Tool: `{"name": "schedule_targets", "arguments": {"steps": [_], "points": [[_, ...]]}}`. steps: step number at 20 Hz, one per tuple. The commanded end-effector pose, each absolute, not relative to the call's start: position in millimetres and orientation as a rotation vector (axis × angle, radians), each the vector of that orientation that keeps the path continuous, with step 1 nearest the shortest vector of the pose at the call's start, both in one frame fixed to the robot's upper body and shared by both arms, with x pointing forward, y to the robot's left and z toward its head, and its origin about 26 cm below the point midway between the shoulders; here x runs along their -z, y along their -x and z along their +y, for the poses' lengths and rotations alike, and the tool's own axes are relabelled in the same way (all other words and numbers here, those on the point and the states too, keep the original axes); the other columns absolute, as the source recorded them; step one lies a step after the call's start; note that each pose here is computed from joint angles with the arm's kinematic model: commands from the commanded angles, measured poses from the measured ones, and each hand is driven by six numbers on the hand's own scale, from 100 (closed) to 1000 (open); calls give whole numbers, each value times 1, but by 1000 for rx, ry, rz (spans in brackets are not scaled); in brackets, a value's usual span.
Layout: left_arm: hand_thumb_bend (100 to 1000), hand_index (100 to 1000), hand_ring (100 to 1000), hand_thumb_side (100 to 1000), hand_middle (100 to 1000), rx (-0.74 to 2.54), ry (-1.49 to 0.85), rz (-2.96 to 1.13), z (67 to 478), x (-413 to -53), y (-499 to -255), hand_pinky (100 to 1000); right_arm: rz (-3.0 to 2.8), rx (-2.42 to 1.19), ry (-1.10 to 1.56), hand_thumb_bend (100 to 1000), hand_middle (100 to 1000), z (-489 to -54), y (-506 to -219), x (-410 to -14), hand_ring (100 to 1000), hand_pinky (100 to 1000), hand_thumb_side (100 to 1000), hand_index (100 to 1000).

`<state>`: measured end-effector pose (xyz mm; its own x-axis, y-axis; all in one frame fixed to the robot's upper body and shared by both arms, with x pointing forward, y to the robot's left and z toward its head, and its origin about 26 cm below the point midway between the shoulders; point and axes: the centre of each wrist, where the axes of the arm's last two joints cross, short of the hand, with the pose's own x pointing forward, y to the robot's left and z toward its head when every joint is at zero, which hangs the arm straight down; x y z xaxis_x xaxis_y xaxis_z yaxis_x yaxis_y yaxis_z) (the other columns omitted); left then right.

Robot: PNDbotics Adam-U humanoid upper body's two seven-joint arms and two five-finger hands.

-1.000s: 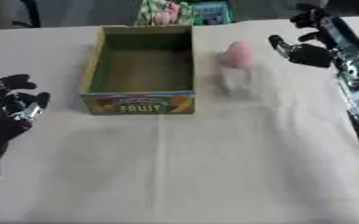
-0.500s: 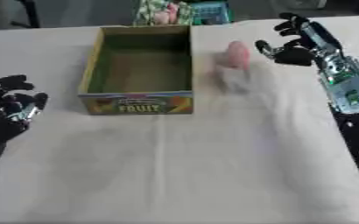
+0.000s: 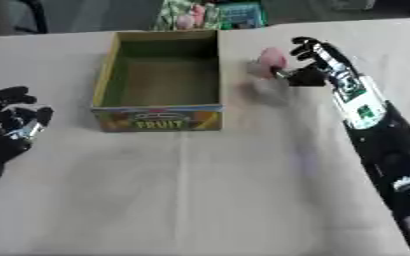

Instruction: Pick up objects on the table and place them in the box.

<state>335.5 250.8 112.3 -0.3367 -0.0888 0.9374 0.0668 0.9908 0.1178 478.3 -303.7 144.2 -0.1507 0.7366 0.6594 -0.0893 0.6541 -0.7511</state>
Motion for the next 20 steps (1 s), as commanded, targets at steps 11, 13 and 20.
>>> {"name": "schedule_targets", "arguments": {"steps": [11,13,20], "points": [[469,740,532,100,601,177,-8,-1943,249,-124,-336,570,-1618,-723,710,100,461,-282,-489,-148,773,686,100,591],[469,740,532,100,601,176,-8,-1943,249,-123,-336,570,-1632,-658,780,100,352,-282,-489,-148,729,649,100,470],[469,740,532,100,601,173,-9,-1943,250,-123,-336,570,-1716,-446,895,100,193,-285,-487,-154,610,581,100,296]]}}
